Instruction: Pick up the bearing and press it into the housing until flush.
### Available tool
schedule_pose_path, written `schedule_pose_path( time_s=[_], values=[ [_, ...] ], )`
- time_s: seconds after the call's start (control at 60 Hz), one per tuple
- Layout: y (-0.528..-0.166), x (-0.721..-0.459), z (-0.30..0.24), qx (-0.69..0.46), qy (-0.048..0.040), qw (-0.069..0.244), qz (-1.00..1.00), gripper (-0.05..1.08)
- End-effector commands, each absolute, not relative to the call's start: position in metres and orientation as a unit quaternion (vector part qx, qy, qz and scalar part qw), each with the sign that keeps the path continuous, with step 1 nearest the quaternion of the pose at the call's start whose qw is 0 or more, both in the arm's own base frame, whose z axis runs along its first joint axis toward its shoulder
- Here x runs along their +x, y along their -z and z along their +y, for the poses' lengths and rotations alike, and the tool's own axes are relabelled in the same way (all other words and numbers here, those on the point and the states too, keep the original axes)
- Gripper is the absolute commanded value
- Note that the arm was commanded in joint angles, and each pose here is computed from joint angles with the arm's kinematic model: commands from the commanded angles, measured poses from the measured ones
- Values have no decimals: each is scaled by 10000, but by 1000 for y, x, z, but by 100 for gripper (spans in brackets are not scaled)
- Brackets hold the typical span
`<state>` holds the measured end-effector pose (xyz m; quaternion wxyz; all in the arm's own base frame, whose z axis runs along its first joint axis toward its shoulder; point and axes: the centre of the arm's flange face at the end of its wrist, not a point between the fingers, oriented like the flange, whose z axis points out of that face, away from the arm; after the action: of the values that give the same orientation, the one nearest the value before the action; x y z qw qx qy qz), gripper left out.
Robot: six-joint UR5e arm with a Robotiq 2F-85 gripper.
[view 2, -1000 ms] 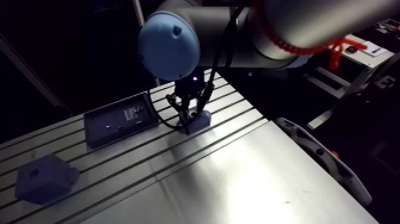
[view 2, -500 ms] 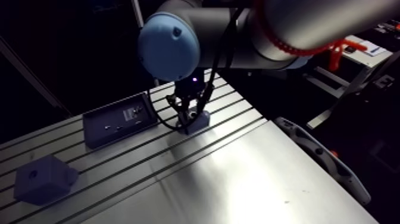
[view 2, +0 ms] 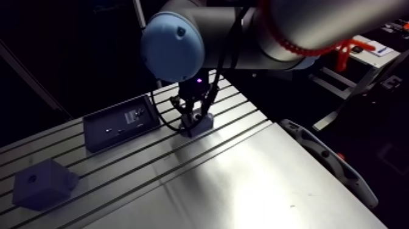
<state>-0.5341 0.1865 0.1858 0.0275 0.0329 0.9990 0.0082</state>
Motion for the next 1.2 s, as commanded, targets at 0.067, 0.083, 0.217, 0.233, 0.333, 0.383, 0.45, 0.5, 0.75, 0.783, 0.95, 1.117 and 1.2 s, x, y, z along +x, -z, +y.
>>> schedule_pose_path(
  time_s=[0.067,0.083,0.217,0.233,0.333,0.383,0.45,0.5,0.75,0.783,0.95,1.117,1.2],
  values=[
    [-185,-534,186,322,-72,278,9991,76],
    [-185,-534,186,322,-72,278,9991,76],
    [-185,-533,186,322,-71,278,9991,76],
    [-185,-533,186,322,-66,275,9991,76],
    [-185,-533,185,322,-62,279,9991,76],
    [-185,-533,185,322,-61,281,9991,76],
    [-185,-533,185,329,-61,281,9990,76],
    [-186,-533,185,330,-64,275,9991,76],
    [-186,-533,185,322,-69,268,9991,76],
    [-186,-533,185,322,-66,273,9991,76],
    [-188,-534,185,330,-73,261,9991,76],
    [-188,-534,184,322,-73,261,9991,76],
    [-188,-534,184,322,-73,261,9991,76]
  ],
)
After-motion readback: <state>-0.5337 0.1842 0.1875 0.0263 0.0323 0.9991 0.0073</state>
